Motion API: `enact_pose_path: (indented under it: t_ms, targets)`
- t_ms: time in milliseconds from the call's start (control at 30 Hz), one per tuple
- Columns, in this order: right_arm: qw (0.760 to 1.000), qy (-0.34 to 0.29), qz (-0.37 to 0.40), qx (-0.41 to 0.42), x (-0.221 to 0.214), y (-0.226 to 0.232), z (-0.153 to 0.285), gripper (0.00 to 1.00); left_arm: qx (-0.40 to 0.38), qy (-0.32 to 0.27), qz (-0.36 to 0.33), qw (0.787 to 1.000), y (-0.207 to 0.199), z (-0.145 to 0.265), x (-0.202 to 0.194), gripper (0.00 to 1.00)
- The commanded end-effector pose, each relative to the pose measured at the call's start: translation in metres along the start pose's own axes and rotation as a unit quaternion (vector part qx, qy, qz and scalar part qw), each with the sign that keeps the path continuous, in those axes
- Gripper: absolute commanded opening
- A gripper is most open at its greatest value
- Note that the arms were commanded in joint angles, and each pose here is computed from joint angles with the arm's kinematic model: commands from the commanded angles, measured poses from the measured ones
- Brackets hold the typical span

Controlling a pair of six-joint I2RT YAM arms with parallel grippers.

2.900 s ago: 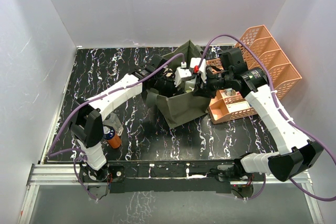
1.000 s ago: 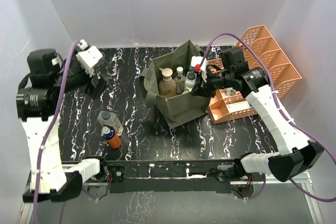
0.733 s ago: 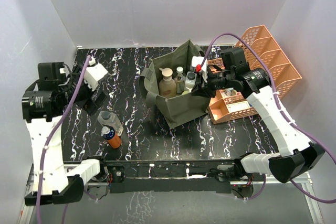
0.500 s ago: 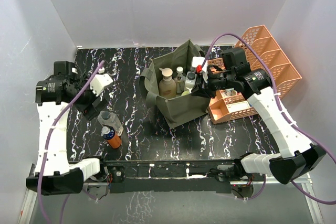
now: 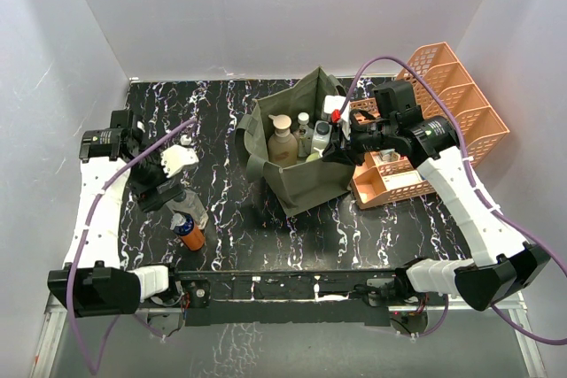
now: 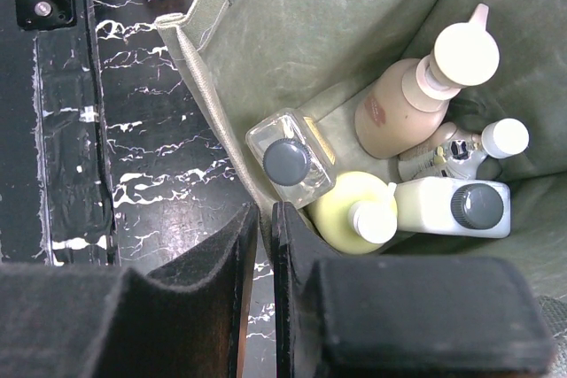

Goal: Place the personal care products into the canvas bag
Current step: Pick up the care product from the center of the board.

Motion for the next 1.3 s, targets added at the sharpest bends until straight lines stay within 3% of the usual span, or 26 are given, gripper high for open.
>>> enact_pose_path:
  t_ms: [0, 367, 733, 933, 1167, 1267]
  targets:
    - [0.999, -0.036, 0.026, 0.003, 0.020, 0.003, 0.005, 0.16, -0.028, -0.023, -0.042, 0.998, 0.007, -0.012, 0.004, 0.90]
    - [0.999, -0.031, 0.024, -0.001, 0.018, 0.001, 0.003, 0.17, -0.101, -0.067, -0.078, 0.989, 0.007, -0.037, 0.017, 0.94]
    - [0.999, -0.029, 0.021, -0.001, 0.017, -0.001, 0.001, 0.17, -0.123, -0.104, -0.096, 0.982, 0.000, -0.059, 0.030, 0.89]
    - [0.999, -0.031, 0.020, 0.002, 0.018, -0.002, 0.000, 0.17, -0.133, -0.131, -0.092, 0.978, -0.004, -0.067, 0.039, 0.76]
    - [0.999, -0.031, 0.020, 0.001, 0.018, -0.001, 0.001, 0.18, -0.137, -0.143, -0.069, 0.978, -0.008, -0.074, 0.041, 0.52]
    - [0.999, -0.031, 0.020, 0.000, 0.018, -0.001, 0.001, 0.18, -0.127, -0.147, -0.053, 0.980, -0.011, -0.075, 0.040, 0.48]
Point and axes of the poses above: each gripper's point midway between its finger pads, its own z axis back along the fingers, its own y axis along the line the jaws close on, x = y × z, the point moved 8 cm from there along z, back along the fingers, and after that the axes turned 7 degrees about -z, right-handed, at the moved point
